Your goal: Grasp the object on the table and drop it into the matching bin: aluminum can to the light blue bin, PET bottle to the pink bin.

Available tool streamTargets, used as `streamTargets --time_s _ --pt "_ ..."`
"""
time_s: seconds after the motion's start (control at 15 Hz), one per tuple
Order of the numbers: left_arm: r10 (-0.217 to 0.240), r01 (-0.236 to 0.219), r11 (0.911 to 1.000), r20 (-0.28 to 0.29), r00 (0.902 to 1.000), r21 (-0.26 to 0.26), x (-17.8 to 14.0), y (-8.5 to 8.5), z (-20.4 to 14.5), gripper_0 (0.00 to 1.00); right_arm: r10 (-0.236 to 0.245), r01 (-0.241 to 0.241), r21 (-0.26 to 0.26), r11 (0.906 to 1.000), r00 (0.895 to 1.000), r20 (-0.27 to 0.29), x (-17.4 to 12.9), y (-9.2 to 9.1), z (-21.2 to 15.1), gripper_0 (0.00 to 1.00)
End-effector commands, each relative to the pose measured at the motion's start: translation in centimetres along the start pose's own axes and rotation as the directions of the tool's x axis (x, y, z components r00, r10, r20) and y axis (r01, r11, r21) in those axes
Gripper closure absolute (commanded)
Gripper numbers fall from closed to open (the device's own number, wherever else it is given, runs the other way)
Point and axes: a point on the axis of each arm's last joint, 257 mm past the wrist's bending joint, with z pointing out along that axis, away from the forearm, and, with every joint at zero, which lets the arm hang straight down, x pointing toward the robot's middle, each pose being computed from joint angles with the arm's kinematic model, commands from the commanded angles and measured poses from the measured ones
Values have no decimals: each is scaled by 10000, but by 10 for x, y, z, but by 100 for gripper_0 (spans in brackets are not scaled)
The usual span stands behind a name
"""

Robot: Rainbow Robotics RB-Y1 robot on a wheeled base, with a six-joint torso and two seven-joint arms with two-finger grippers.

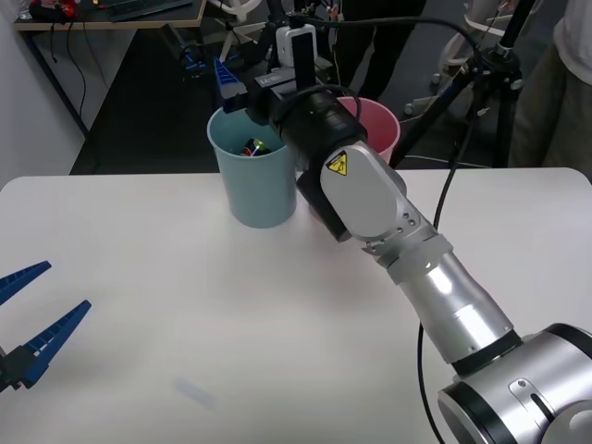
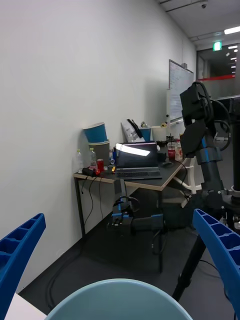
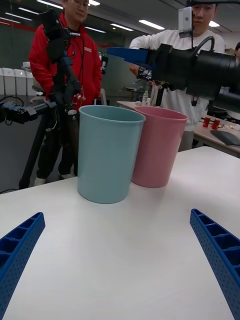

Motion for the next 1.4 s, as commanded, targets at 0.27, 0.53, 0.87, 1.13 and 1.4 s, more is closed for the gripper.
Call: streamTargets --time_s 0.27,0.53,0.87,1.13,1.4 --pt "0 0 10000 0 10000 0 0 0 0 0 -230 253 -560 9981 9989 411 -6 7 -59 0" --pt "0 0 10000 0 10000 0 0 0 0 0 -305 320 -770 9965 9993 200 -3 -7 -121 0" --pt "0 0 10000 0 10000 0 0 0 0 0 -88 45 -895 9960 9989 -468 5 -44 -207 0" --pt "0 0 10000 0 10000 0 0 0 0 0 -330 219 -1076 9940 9942 -1019 7 -82 -268 0" --pt "0 0 10000 0 10000 0 0 0 0 0 -568 420 -928 9948 9851 -1623 17 -120 -335 0"
